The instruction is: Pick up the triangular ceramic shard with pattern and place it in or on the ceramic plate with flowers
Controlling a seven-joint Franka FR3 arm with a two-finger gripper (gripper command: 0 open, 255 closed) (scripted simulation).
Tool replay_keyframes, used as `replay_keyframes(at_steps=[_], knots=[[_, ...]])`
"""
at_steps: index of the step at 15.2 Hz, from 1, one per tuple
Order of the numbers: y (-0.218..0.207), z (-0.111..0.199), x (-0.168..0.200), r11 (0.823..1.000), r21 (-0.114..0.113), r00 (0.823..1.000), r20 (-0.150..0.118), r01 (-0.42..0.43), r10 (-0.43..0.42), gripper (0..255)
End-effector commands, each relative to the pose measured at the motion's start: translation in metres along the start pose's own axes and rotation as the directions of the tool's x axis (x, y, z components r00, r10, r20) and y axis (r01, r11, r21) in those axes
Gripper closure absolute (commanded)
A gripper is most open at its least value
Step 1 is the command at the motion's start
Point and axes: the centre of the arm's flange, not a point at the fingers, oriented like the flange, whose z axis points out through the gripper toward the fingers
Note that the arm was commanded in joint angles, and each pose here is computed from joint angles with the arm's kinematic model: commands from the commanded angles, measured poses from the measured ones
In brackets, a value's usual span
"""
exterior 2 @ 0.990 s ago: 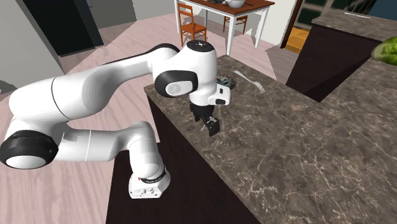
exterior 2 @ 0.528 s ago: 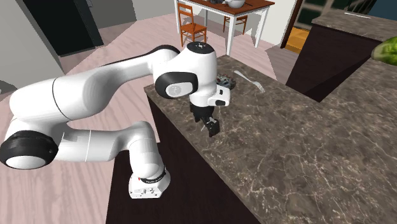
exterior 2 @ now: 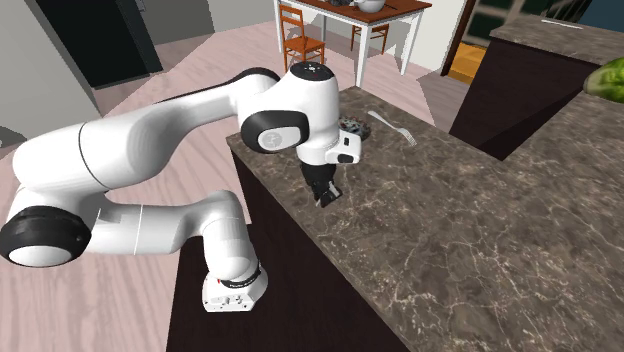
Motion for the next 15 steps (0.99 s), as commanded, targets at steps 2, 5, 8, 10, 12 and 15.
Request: replay_keyframes(at_steps=[2, 5, 8, 10, 12, 15], knots=[[0.002, 0.007, 0.0, 1.0, -0.002, 1.0, 0.019, -0.002, 0.002, 255], [0.002, -0.009, 0.002, 1.0, -0.002, 1.0, 0.019, -0.002, 0.003, 255], [0.002, -0.025, 0.003, 1.0, -0.002, 1.0, 0.019, -0.002, 0.003, 255], [0.002, -0.035, 0.004, 1.0, -0.002, 1.0, 0.019, -0.002, 0.003, 255], [0.002, -0.046, 0.005, 1.0, -0.002, 1.0, 0.019, -0.002, 0.003, 255], [0.002, -0.061, 0.007, 1.0, -0.002, 1.0, 0.019, -0.002, 0.003, 255]])
